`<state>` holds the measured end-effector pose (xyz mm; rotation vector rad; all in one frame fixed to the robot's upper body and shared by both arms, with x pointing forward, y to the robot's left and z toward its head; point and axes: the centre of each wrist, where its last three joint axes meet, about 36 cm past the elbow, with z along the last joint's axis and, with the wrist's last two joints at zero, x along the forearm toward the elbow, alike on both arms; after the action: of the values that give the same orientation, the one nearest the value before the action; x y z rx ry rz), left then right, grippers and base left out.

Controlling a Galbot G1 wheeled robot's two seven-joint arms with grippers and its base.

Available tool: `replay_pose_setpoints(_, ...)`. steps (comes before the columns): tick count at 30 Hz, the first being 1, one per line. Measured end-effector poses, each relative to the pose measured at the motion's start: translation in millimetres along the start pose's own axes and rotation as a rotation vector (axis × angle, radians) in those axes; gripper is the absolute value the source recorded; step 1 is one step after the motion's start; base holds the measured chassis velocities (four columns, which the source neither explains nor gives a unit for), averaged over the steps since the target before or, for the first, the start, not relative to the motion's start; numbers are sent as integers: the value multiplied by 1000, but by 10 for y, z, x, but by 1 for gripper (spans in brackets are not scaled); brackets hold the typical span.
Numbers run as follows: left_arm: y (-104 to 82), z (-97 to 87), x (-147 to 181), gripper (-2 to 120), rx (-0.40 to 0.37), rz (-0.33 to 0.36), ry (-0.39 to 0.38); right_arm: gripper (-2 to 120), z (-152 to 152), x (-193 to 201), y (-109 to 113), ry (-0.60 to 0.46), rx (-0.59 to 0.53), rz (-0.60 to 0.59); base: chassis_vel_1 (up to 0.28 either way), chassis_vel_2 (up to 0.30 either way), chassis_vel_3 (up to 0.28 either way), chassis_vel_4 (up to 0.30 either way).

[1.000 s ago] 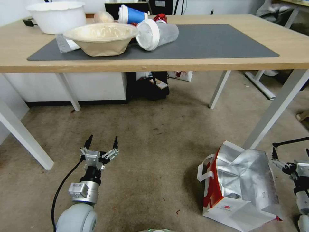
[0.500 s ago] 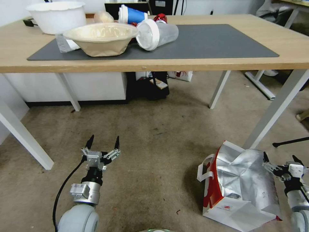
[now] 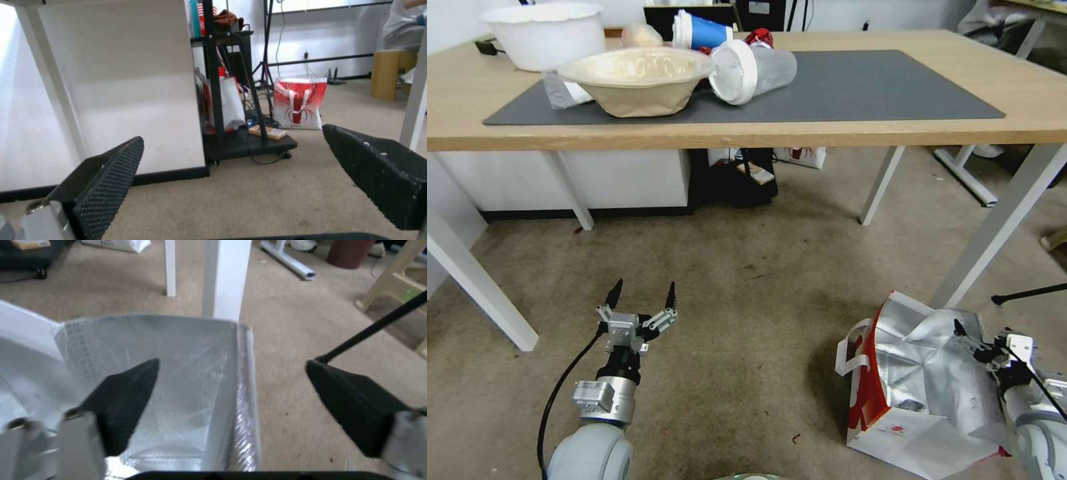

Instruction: Pick up the food delivery bag from the floor and place it on the table.

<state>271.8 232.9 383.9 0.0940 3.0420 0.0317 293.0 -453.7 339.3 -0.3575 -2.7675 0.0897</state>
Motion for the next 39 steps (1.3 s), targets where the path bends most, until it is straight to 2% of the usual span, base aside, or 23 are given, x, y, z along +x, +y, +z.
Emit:
replay_pose_setpoints(2, 7, -4, -8, 100, 2, -4, -2, 71, -47, 16, 43, 19, -3, 6, 0, 0, 0, 0)
replay_pose_setpoints(3, 7, -4, -8, 100, 2, -4, -2, 71, -47, 16, 43, 19, -3, 6, 0, 0, 0, 0)
replay_pose_setpoints(6, 9, -2, -4, 100, 3, -6, -1, 56, -48, 7, 76, 30, -2, 7, 0, 0, 0, 0)
replay_pose_setpoints(7, 9, -2, -4, 100, 3, -6, -1, 56, -48, 7, 76, 30, -2, 7, 0, 0, 0, 0)
replay_pose_setpoints(9, 6, -1, -2, 100, 4, -7, -1, 48, -40, 2, 83, 32, -3, 5, 0, 0, 0, 0)
replay_pose_setpoints(10, 6, -2, -1, 100, 5, -7, -1, 41, -37, -2, 86, 33, -3, 5, 0, 0, 0, 0)
replay_pose_setpoints(15, 8, -7, -1, 100, 4, -8, -2, 30, -21, -6, 82, 36, -4, 6, 0, 0, 0, 0)
replay_pose_setpoints(16, 11, -7, -1, 100, 3, -10, -2, 22, -7, -5, 79, 36, -4, 6, 0, 0, 0, 0)
replay_pose_setpoints(18, 13, -7, 0, 100, 3, -11, -2, 14, 9, 1, 71, 36, -10, 8, 0, 0, 0, 0)
replay_pose_setpoints(19, 13, -7, 0, 100, 3, -11, -2, 14, 9, 1, 71, 36, -10, 8, 0, 0, 0, 0)
replay_pose_setpoints(22, 12, -7, 0, 100, 3, -12, -2, 0, 29, 6, 58, 31, -15, 10, 0, 0, 0, 0)
replay_pose_setpoints(31, 12, -9, 0, 100, 2, -14, -3, 0, 52, 15, 60, 16, -33, 9, 0, 0, 0, 0)
replay_pose_setpoints(39, 15, 2, -6, 100, 3, -21, -2, 0, -18, 116, 184, -44, -74, -13, 0, 0, 0, 0)
